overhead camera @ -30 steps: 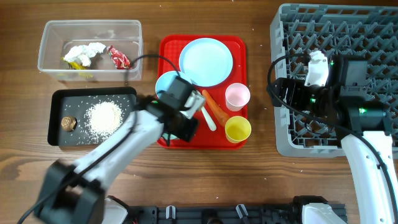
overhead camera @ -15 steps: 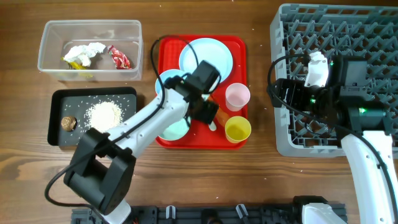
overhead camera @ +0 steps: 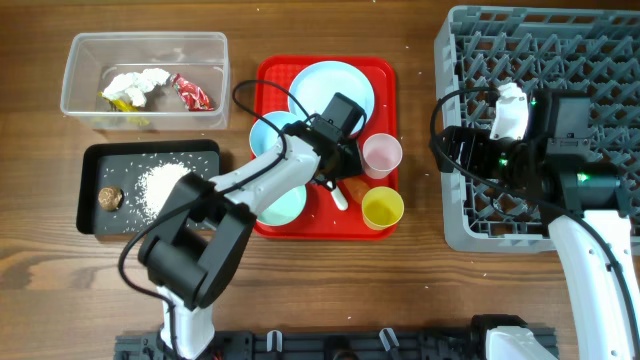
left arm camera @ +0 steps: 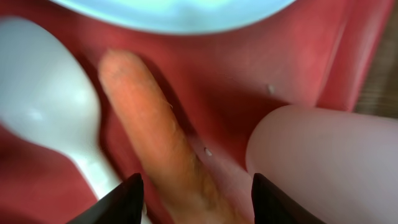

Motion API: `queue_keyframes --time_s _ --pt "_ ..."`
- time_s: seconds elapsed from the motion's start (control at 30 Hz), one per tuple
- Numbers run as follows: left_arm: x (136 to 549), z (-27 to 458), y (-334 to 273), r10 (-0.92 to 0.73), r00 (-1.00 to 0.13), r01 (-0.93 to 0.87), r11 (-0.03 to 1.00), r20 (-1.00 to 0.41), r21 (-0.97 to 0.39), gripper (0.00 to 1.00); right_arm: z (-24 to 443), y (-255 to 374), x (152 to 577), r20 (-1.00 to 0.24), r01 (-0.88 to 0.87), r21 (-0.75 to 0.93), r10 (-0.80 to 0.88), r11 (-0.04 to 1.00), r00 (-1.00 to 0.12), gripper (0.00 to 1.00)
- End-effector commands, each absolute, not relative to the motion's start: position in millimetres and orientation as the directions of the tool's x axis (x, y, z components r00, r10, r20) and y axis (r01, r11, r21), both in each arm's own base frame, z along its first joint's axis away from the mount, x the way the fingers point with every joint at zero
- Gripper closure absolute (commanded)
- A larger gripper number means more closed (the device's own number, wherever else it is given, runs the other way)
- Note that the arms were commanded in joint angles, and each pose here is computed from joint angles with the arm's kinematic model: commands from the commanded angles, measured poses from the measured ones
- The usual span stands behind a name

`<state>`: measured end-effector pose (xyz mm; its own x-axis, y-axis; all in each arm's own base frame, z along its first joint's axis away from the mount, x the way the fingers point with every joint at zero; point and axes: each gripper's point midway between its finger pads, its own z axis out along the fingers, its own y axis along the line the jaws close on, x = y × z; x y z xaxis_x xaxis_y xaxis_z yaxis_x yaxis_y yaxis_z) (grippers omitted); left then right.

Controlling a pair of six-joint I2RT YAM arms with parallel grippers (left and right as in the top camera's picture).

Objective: Sort waste into correct bins and load items into the dishwasher rack
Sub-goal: 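Set the green bowl back on the red tray with left gripper, then grasp the orange carrot and place it on the black tray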

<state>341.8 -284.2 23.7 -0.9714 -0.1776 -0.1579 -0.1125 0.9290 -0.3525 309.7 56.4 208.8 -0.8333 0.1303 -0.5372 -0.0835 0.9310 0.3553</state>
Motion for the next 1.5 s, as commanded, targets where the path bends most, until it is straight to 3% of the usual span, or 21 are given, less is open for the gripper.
queue_keyframes --time_s 0.0,0.1,0.13,0.33,0.5,0.77,0.9,1.03,1.1,1.27,1.47 --pt "336 1 -290 -0.187 -0.979 -0.145 0.919 -0.082 -0.366 0.45 212 54 313 -0.546 -0.077 0.340 0.130 0.937 -0.828 0.00" --pt "336 -1 -290 -0.187 -0.979 -0.146 0.920 -0.079 -0.364 0.54 211 53 313 -0.546 -0.076 0.338 0.130 0.938 -0.828 0.00" --pt "336 -1 -290 -0.186 -0.979 -0.146 0.920 -0.079 -0.363 0.72 211 53 313 -0.546 -0.076 0.338 0.130 0.938 -0.827 0.00" --pt "330 -1 -291 -0.175 -0.983 -0.143 0.918 -0.053 -0.370 0.95 211 53 313 -0.547 -0.074 0.335 0.130 0.939 -0.827 0.00" --pt "341 45 -267 -0.104 -0.988 -0.054 0.929 -0.118 -0.367 0.96 211 53 313 -0.547 -0.074 0.335 0.130 0.939 -0.827 0.00" --pt "362 135 -236 -0.163 -0.950 -0.031 0.898 -0.266 -0.440 0.96 211 53 313 -0.547 -0.074 0.335 0.130 0.939 -0.827 0.00" --pt "359 157 -162 -0.293 -0.919 -0.187 0.913 -0.264 -0.361 0.96 211 53 313 -0.547 -0.074 0.336 0.130 0.939 -0.827 0.00" --pt "336 144 -45 -0.492 -0.849 -0.475 0.870 -0.190 -0.131 0.96 211 53 313 -0.547 -0.074 0.335 0.130 0.939 -0.827 0.00" --pt "322 139 13 -0.603 -0.778 -0.607 0.794 -0.176 -0.036 0.96 212 53 313 -0.548 -0.074 0.335 0.130 0.939 -0.827 0.00" --pt "296 111 90 -0.782 -0.609 -0.788 0.615 -0.134 -0.008 0.96 212 53 314 -0.548 -0.075 0.335 0.130 0.939 -0.826 0.00" --pt "291 54 91 -0.822 -0.555 -0.821 0.566 -0.124 -0.075 0.94 211 53 313 -0.545 -0.073 0.336 0.130 0.939 -0.828 0.00"
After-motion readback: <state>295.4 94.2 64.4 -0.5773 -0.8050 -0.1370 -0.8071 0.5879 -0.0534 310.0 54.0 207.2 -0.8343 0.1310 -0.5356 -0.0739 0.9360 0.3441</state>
